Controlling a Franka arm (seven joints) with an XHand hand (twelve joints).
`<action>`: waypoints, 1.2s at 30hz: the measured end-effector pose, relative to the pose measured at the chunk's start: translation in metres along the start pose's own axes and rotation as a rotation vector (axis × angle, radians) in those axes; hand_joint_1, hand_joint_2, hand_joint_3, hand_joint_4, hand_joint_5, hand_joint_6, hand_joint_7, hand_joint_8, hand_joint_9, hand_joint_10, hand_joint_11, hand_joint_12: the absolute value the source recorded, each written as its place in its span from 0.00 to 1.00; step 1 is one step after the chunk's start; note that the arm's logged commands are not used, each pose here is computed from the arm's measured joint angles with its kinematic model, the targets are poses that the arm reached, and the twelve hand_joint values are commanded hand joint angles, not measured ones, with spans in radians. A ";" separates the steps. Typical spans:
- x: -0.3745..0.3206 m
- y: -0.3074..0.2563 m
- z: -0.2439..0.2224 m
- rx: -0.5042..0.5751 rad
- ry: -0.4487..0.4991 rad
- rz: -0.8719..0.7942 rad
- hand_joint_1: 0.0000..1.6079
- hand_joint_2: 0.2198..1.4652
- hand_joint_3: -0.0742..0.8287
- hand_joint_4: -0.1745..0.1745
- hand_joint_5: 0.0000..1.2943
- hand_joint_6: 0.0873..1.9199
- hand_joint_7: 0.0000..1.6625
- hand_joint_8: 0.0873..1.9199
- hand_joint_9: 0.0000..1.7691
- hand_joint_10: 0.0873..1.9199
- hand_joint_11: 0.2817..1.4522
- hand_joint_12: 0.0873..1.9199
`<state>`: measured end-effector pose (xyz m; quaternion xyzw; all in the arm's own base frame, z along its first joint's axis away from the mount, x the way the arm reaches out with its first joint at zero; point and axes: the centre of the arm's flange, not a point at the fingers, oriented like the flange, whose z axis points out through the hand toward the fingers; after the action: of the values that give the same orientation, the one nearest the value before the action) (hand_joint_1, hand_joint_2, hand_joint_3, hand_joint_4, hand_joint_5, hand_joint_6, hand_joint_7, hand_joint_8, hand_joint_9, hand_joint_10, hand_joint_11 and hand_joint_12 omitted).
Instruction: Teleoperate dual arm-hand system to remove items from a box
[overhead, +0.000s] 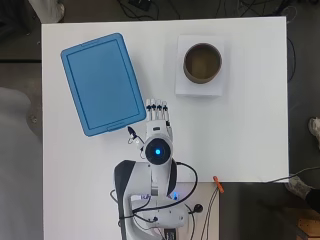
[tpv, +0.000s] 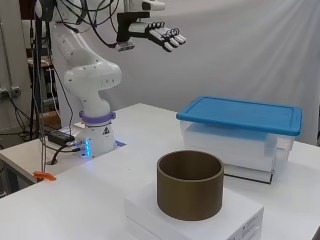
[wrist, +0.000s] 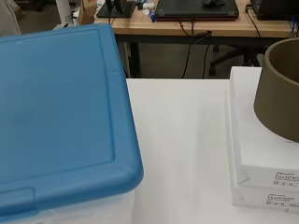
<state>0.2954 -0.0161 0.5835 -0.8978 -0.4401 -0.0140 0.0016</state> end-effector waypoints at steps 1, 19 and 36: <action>-0.014 -0.006 0.003 -0.010 0.022 -0.003 0.00 0.64 0.10 0.46 0.16 0.00 0.13 0.00 0.15 0.00 0.11 0.00; 0.052 0.027 0.113 0.059 0.054 -0.299 0.07 0.63 0.07 0.41 0.14 0.00 0.12 0.00 0.15 0.00 0.11 0.00; 0.081 -0.070 0.220 -0.274 -0.056 -0.511 0.31 0.57 0.09 0.39 0.08 0.00 0.01 0.00 0.07 0.00 0.04 0.00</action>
<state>0.2952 0.0943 0.3655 -0.7498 -0.6458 -0.0484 -0.1357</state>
